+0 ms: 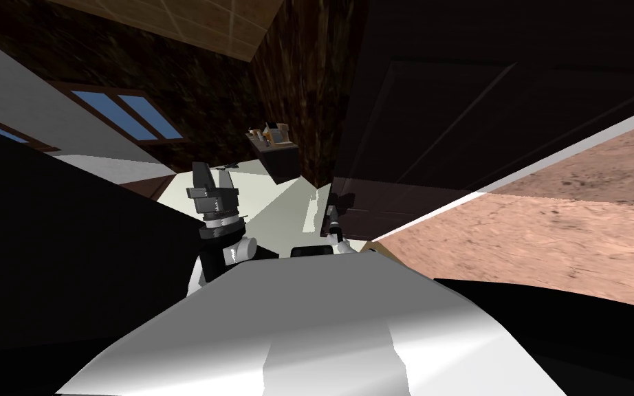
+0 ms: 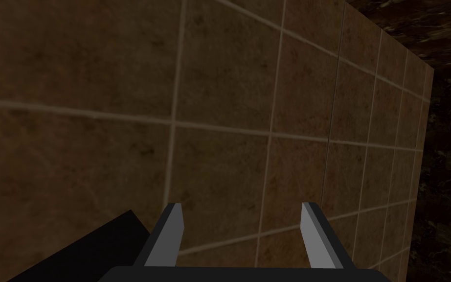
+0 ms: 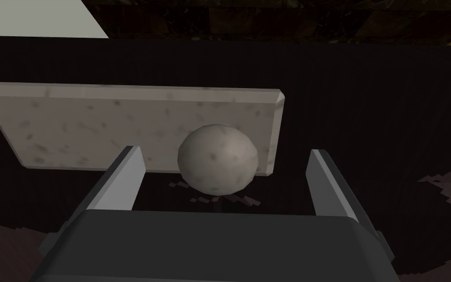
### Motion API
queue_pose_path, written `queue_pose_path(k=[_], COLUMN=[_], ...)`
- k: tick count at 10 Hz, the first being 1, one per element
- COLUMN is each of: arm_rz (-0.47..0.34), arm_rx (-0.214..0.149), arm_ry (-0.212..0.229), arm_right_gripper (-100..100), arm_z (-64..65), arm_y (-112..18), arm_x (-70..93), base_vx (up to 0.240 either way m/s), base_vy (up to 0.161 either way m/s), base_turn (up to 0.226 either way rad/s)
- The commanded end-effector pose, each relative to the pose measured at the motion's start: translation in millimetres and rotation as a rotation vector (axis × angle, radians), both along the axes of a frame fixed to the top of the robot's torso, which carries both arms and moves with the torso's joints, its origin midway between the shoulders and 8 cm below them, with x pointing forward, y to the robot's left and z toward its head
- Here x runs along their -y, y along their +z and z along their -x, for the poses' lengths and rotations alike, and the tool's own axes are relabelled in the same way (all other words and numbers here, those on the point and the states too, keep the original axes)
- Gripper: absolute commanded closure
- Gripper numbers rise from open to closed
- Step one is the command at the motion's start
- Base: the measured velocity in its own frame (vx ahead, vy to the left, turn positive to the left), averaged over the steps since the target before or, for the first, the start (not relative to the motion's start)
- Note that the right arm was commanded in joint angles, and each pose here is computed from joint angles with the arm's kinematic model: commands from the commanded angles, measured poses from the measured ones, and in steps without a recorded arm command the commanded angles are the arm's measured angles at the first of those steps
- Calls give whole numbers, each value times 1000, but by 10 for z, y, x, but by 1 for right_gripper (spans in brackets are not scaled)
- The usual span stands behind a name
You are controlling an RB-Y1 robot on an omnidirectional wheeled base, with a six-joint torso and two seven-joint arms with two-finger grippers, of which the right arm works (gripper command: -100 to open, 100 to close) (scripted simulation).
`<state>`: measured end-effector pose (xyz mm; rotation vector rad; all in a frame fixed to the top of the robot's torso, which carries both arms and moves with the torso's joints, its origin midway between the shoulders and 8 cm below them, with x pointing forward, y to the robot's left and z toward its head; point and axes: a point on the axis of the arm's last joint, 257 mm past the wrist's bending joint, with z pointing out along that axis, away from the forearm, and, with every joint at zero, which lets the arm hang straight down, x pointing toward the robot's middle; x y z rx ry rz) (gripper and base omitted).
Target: Push the door open
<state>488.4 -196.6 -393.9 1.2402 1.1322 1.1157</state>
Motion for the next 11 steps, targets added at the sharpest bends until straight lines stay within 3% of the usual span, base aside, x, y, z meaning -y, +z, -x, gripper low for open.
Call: queue_pose_path(k=[1, 6, 7, 8, 10, 11], arm_rz=[-1, -1, 25, 25, 45, 48], arm_rx=[2, 2, 3, 3, 6, -7], arm_ry=[1, 1, -26, -26, -63, -63], arm_right_gripper=[100, 100, 100, 100, 100, 100], arm_z=[-2, -2, -17, -17, -33, -4], arm_y=[5, 5, 12, 12, 36, -16], arm_x=[-2, -2, 220, 220, 451, 459], base_vx=[-8, -3, 74, 117, 166, 152], base_vy=[-3, -2, 24, -2, 3, -1], base_turn=[11, 3, -3, -21, -31, 1])
